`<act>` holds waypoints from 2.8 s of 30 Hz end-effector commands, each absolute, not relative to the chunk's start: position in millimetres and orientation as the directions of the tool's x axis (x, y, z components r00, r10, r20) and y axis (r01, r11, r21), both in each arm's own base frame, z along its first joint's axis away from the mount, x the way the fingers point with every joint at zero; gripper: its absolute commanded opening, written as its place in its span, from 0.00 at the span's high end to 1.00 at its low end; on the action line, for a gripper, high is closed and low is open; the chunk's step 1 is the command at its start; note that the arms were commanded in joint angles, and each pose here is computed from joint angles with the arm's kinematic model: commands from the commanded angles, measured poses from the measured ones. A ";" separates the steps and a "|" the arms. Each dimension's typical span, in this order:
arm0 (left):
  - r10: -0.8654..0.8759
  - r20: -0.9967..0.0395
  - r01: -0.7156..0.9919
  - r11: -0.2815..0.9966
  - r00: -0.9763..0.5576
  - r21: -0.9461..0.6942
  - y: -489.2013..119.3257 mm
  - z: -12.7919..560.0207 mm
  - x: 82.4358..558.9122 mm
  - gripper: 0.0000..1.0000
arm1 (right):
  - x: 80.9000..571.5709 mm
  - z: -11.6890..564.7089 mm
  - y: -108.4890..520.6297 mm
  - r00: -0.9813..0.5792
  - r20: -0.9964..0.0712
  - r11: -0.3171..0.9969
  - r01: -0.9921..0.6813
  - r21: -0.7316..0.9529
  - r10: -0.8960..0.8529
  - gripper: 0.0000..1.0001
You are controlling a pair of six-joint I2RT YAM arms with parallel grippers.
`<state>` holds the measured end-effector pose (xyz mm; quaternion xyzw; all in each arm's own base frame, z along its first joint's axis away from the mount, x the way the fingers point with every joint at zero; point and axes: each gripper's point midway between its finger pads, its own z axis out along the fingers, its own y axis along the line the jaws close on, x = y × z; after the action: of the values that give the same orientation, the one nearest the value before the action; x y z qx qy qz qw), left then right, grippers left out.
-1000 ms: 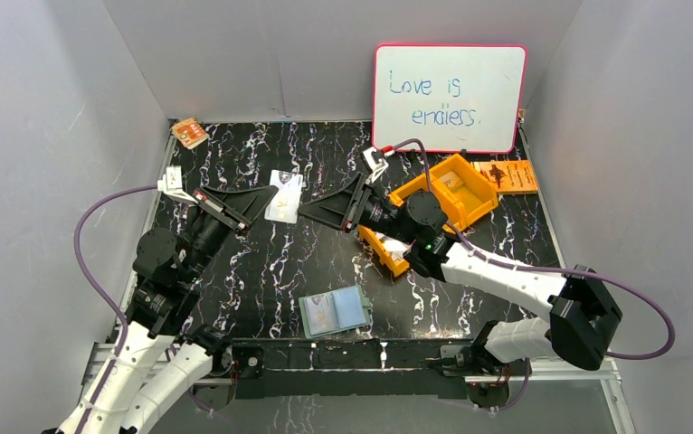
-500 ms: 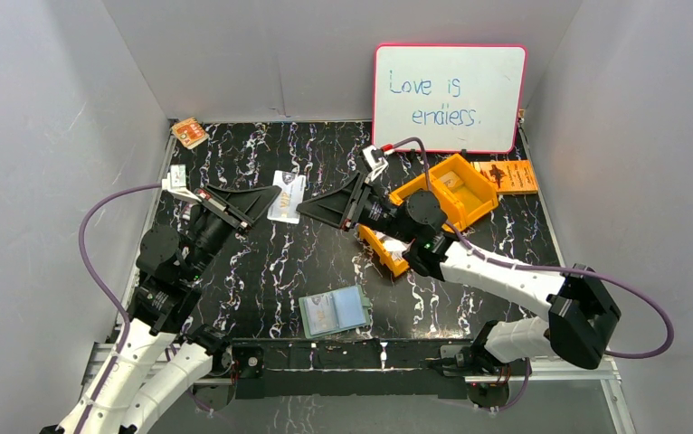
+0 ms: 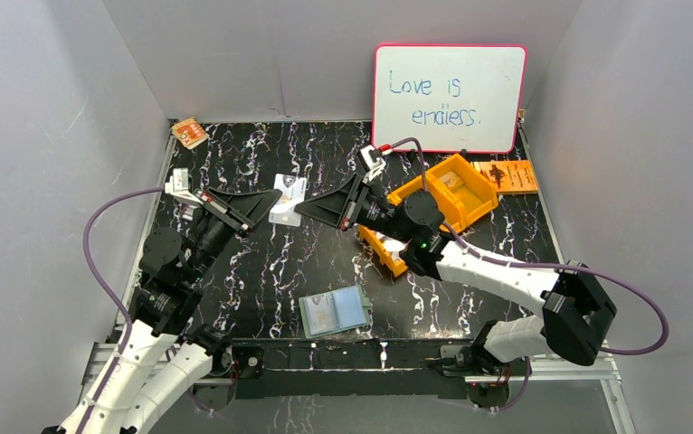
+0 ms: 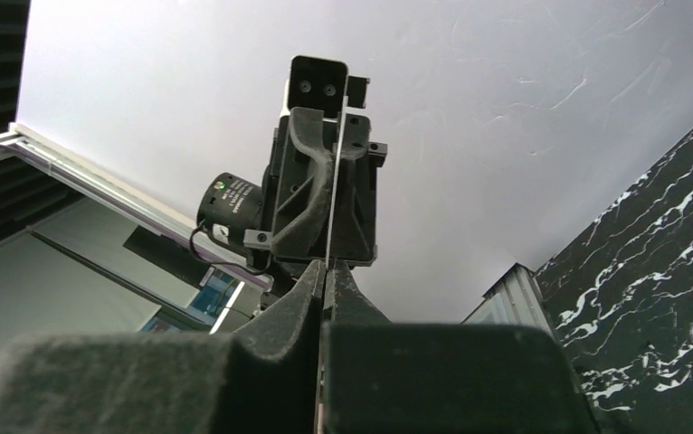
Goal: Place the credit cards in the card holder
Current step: Adjust the card holder, then adjust the card holder at the center of the board.
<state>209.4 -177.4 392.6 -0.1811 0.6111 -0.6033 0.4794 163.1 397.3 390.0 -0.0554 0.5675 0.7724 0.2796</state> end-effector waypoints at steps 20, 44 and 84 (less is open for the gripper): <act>-0.405 -0.397 0.003 0.697 -0.824 -0.717 -169.5 191.2 160.6 0.12 | 130.1 186.6 272.2 -0.835 -0.535 0.685 -0.463 0.563 -0.125 1.00; -0.001 -0.205 0.065 0.947 -0.979 -0.316 -195.7 50.0 115.7 0.25 | 109.2 115.8 296.8 -0.936 -0.347 0.651 -0.297 0.698 -0.055 1.00; 0.053 -0.402 0.210 0.909 -0.914 -0.359 -255.9 107.3 152.4 0.28 | 88.5 95.5 235.8 -0.932 -0.362 0.731 -0.243 0.638 0.006 1.00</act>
<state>159.3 -231.0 74.8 0.0509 0.9683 -0.1714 0.1744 87.5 235.7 94.5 -0.0508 0.9194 0.3562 0.1590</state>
